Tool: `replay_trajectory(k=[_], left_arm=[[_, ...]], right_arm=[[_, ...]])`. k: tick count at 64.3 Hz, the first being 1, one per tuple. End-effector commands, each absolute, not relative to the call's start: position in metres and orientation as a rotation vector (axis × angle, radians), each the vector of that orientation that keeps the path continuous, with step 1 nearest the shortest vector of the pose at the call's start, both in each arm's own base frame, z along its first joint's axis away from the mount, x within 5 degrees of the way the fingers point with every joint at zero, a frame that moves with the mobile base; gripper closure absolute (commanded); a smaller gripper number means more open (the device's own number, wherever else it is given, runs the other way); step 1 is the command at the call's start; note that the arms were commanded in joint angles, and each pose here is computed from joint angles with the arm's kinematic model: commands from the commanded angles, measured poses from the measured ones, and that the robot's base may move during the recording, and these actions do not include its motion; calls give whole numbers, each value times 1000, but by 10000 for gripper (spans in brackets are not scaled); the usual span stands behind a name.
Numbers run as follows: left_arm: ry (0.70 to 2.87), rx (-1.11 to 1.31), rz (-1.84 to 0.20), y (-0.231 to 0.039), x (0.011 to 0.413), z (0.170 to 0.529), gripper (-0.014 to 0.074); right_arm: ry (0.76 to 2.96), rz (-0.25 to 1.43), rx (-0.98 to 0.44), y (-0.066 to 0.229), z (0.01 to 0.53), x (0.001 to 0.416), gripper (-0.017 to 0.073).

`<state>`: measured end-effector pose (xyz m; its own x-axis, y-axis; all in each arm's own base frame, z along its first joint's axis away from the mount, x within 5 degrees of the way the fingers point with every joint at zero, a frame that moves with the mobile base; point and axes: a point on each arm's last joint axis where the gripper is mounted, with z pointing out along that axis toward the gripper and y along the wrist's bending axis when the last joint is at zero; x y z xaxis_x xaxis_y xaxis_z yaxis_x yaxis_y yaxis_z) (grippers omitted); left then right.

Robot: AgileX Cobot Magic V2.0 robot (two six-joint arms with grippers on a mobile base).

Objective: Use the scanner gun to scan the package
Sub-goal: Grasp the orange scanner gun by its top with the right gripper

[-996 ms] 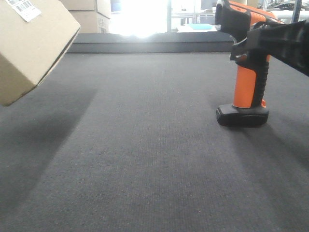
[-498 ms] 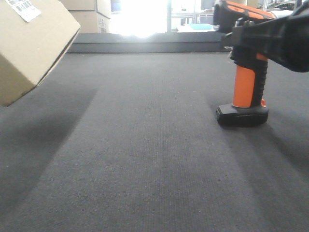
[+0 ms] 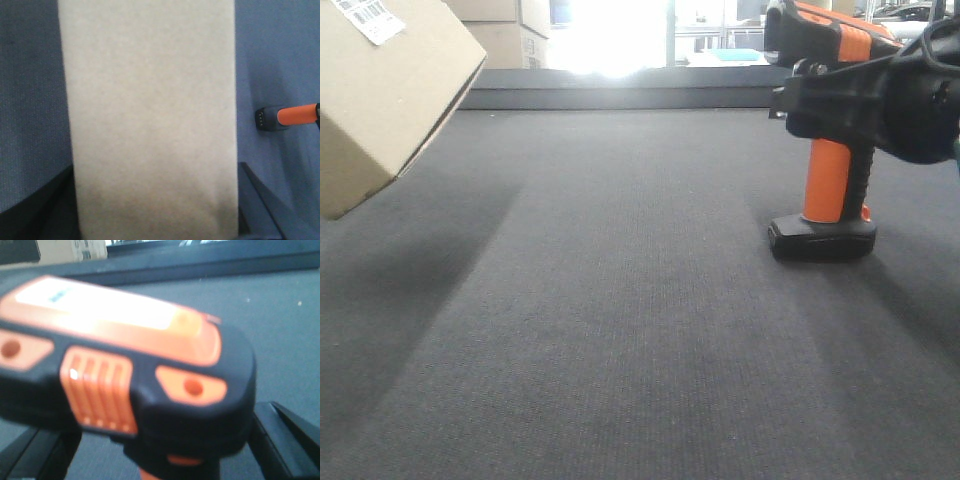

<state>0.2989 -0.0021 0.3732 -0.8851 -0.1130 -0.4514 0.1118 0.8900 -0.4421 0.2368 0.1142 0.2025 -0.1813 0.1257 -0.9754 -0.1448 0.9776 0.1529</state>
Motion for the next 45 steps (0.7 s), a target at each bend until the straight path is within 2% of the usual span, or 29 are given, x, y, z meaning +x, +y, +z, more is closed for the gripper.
replay_trajectory(k=[1, 40, 45], left_arm=[[2560, -7, -655, -4, 297, 377, 704], [2560, -7, -655, -4, 297, 377, 704], [2560, -7, -655, -4, 297, 377, 704]], right_arm=[[1688, 241, 18, 114, 208, 239, -9], [1691, 256, 82, 121, 205, 255, -9], [1693, 257, 84, 121, 205, 255, 14]])
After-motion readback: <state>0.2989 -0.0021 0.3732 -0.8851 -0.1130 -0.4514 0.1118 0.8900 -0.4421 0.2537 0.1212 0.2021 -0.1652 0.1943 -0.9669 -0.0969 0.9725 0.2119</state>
